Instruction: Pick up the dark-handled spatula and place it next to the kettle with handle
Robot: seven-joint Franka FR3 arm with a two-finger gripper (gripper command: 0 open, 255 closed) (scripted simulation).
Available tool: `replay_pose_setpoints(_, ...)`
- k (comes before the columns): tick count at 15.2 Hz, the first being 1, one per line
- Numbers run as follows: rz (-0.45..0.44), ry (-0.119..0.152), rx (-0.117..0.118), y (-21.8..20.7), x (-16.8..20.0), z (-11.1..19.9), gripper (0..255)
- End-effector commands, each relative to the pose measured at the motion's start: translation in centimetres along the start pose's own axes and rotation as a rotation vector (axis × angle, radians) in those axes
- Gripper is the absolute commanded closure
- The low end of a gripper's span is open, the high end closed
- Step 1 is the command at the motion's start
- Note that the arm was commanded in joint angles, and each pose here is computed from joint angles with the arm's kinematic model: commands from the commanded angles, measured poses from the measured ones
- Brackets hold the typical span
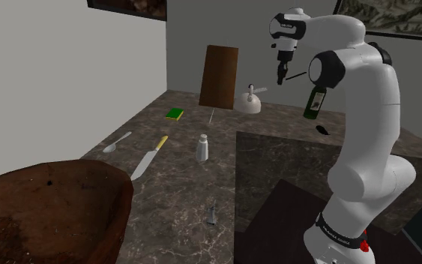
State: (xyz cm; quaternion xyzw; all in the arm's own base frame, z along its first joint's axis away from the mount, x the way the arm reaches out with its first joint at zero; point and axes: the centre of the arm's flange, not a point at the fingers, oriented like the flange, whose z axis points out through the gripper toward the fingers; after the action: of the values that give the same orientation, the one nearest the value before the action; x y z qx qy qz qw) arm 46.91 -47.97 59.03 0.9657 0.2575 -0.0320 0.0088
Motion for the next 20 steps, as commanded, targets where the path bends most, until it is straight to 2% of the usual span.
replay_pose_setpoints(1, -0.002, 0.0, 0.0, 1.6, -1.9, 0.1, 255)
replay_pose_setpoints(2, -0.002, 0.0, 0.0, 2.2, -2.7, 0.2, 255)
replay_pose_setpoints(20, -0.002, 0.0, 0.0, 2.2, -2.1, 9.7, 255)
